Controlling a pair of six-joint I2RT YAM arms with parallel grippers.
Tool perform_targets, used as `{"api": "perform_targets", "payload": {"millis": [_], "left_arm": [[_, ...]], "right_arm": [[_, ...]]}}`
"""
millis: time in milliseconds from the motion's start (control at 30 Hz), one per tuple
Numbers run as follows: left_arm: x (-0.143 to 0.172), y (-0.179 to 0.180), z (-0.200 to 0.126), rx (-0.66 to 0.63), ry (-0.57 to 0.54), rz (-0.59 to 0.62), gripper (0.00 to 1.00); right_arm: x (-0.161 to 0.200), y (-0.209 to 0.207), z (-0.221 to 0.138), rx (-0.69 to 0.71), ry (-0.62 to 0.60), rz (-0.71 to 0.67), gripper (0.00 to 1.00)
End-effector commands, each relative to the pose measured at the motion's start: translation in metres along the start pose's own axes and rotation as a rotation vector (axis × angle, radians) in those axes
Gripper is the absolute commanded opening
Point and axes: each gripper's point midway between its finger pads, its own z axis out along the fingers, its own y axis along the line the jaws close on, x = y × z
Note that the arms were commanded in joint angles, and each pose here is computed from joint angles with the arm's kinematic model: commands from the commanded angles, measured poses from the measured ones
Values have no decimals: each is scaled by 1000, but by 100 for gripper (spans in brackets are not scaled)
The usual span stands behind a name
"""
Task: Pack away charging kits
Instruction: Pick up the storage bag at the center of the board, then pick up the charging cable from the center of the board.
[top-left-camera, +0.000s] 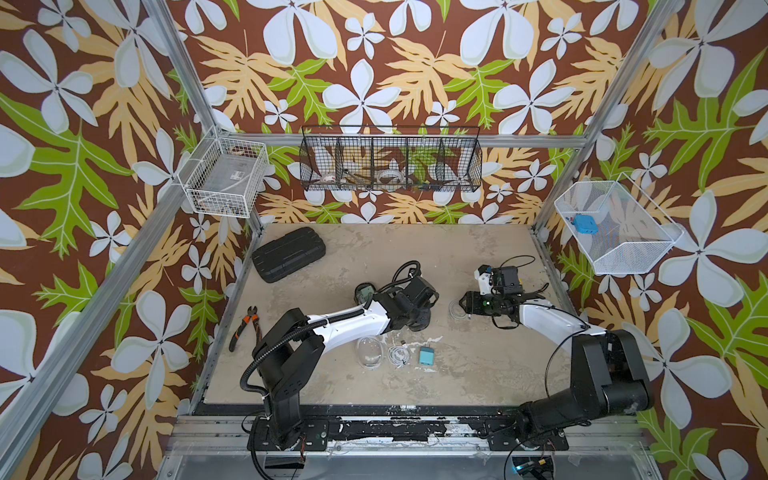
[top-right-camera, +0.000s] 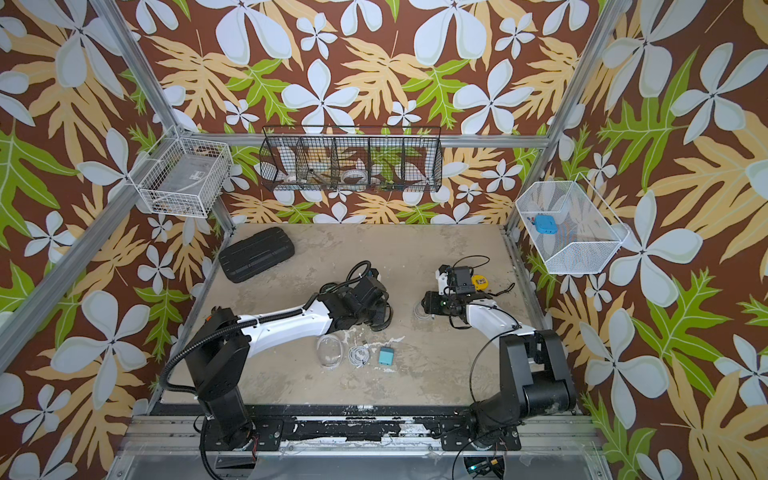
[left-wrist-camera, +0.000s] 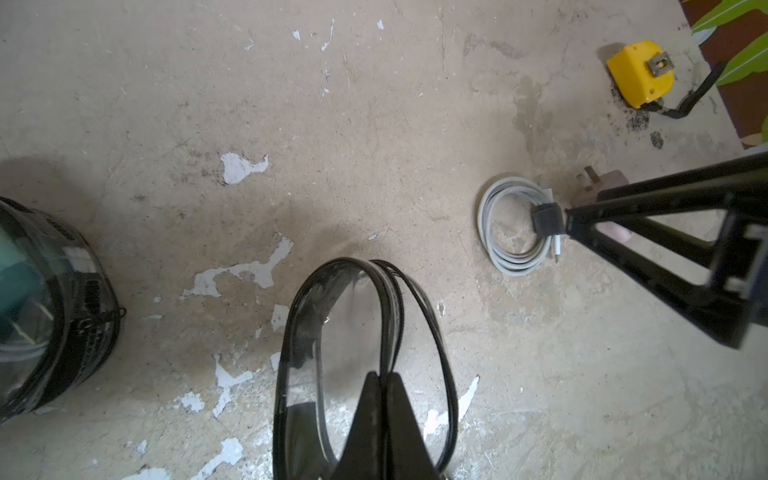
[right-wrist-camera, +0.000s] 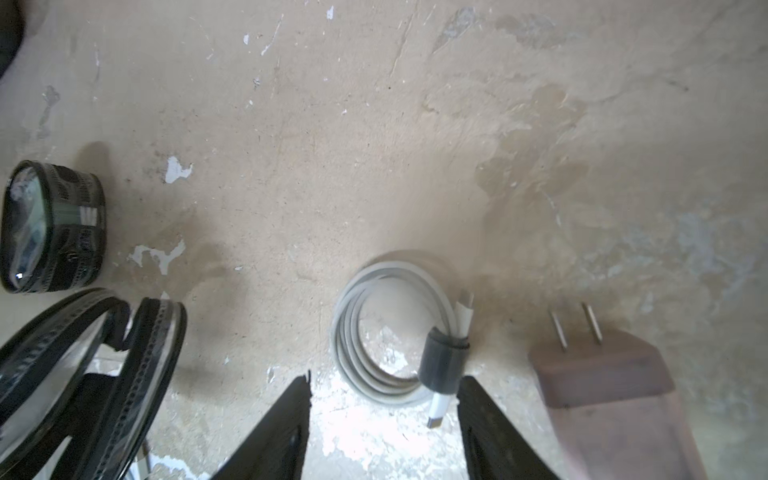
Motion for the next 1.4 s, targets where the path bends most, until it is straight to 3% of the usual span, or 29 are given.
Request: {"api": "perform_targets", "payload": {"millis": [0,233,767,900,1167,1367], "left_arm": [[-15,-7,-5,25,-53,-17,0],[-17,-6,-9,33,-71,-22,0],[-23,-4,-10,21,-89,-11,0],[-25,-4,-12,22,-95,-11,0],[-23,-1,-10,29,-86,-26,0],[-17,-4,-3,46,-68,-53,0]], "right_arm": [[0,-8,7,68,19,-19,58],[7,-22,10,150,41,-33,57],[31,-27,36,138,129,-22,47],[31,-29,37,145,120,-14,41],[21,-24,25,140,77,-23,13],[2,-4,-7,89,-13,-36,10]]}}
